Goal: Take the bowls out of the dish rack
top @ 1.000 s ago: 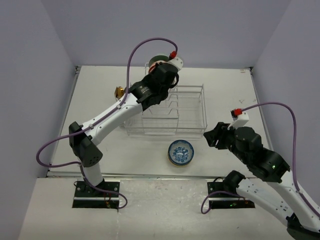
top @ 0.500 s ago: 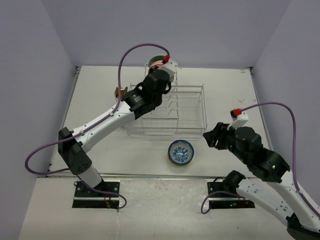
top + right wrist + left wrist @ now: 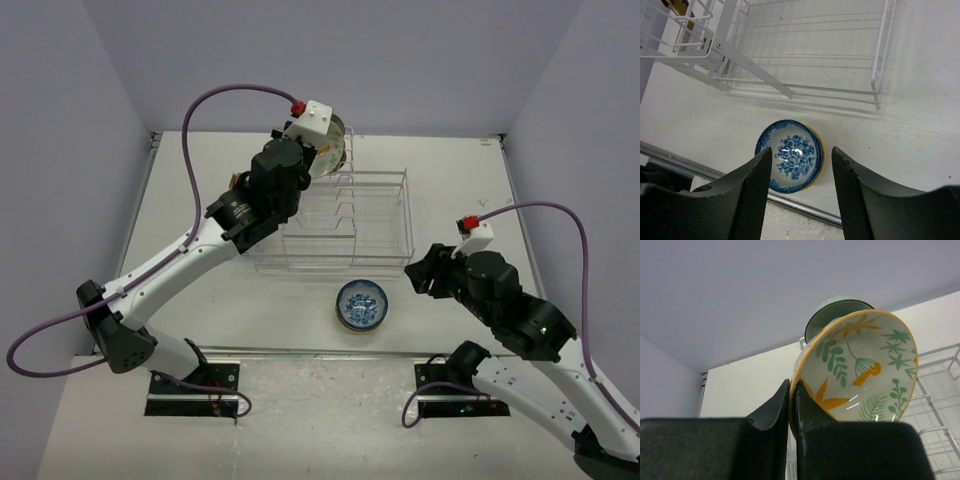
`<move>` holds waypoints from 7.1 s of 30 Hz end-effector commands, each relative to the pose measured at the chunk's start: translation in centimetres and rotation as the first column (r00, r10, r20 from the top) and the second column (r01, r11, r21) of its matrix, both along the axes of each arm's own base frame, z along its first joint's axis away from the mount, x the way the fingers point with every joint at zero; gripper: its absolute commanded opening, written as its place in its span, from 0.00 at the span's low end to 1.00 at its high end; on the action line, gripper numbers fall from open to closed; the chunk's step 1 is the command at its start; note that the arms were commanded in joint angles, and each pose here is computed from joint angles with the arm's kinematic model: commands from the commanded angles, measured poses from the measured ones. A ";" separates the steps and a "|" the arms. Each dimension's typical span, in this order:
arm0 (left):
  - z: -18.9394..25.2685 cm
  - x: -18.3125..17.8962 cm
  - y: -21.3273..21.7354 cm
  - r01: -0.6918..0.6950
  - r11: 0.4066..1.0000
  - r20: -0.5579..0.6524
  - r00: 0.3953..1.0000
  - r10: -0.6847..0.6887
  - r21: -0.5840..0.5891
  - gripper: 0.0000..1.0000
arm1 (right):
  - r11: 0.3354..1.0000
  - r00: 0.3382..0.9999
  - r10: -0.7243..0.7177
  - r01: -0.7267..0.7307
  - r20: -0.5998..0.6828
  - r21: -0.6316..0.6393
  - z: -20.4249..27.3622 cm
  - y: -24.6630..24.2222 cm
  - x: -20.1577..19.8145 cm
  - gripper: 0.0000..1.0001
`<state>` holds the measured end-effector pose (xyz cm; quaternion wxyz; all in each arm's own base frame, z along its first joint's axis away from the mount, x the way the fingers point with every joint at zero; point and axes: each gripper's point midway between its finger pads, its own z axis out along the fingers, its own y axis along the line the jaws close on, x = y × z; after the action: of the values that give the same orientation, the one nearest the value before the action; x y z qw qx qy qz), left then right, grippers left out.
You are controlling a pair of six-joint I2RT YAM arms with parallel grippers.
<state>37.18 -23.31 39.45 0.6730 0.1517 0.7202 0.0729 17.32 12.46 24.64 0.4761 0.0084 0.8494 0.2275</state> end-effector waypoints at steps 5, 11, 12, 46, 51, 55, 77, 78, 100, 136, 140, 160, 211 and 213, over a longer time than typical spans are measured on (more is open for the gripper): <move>4.2 -0.9 0.1 0.035 0.981 0.084 0.996 -0.020 -0.191 0.00 | 1.000 0.999 0.007 -0.008 0.037 0.018 1.6 0.4 0.5 0.52; 5.0 -2.9 0.7 0.060 0.939 0.032 0.998 -0.053 -0.338 0.00 | 1.000 0.999 0.011 -0.012 0.037 0.015 1.6 0.5 0.5 0.52; 5.1 -3.5 0.7 0.079 0.927 0.024 0.997 -0.076 -0.366 0.00 | 1.000 0.999 0.010 -0.011 0.040 0.016 1.6 0.4 0.5 0.53; -29.1 -19.5 3.4 -0.128 0.849 -0.667 0.683 -0.299 -0.513 0.00 | 0.994 1.000 0.019 -0.016 0.022 -0.111 1.9 0.6 2.0 0.55; -31.1 -19.2 3.3 -0.175 0.834 -0.673 0.685 -0.279 -0.524 0.00 | 0.993 1.000 0.015 -0.012 0.018 -0.117 1.7 0.4 1.8 0.55; -31.6 -19.1 3.8 -0.204 0.828 -0.673 0.695 -0.252 -0.522 0.00 | 0.991 1.000 -0.016 0.017 0.009 -0.135 1.4 -0.2 1.9 0.56; -26.6 -19.6 3.3 -0.120 0.795 -0.607 0.715 -0.346 -0.595 0.66 | 0.993 1.000 0.011 -0.012 -0.002 -0.120 0.9 0.8 2.2 0.56; -25.4 -19.6 3.4 -0.103 0.790 -0.589 0.726 -0.356 -0.604 0.67 | 0.993 1.000 0.009 -0.009 0.000 -0.120 0.9 0.8 2.2 0.56; 0.8 -4.8 1.3 0.125 0.989 -0.144 0.983 -0.114 0.073 1.00 | 0.993 0.999 0.030 -0.026 0.034 -0.116 2.4 1.0 2.4 0.57; -5.8 8.3 -5.0 0.230 0.888 -0.112 0.973 -0.202 0.397 0.74 | 0.990 0.995 0.073 -0.065 0.063 -0.128 1.9 0.8 1.7 0.62; -6.0 8.4 -5.0 0.226 0.882 -0.115 0.974 -0.196 0.413 0.59 | 0.989 0.995 0.067 -0.057 0.068 -0.137 1.8 0.5 1.8 0.63; -4.0 7.7 -3.3 0.094 0.878 -0.014 0.995 -0.099 0.469 0.00 | 0.988 0.995 0.074 -0.064 0.070 -0.140 1.9 0.8 2.0 0.65; 8.3 -4.8 2.4 0.143 0.923 0.049 0.990 -0.134 -0.357 0.00 | 0.988 0.994 0.084 -0.075 0.066 -0.138 2.7 2.2 3.3 0.65; 6.0 -6.0 2.8 0.134 0.923 -0.025 0.988 -0.154 -0.362 0.00 | 0.988 0.994 0.080 -0.070 0.075 -0.135 3.1 2.2 3.4 0.65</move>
<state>34.23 -21.05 44.56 0.6876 0.1256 0.7149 -0.0208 20.06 14.18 24.85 0.4695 -0.0686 0.8639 0.1688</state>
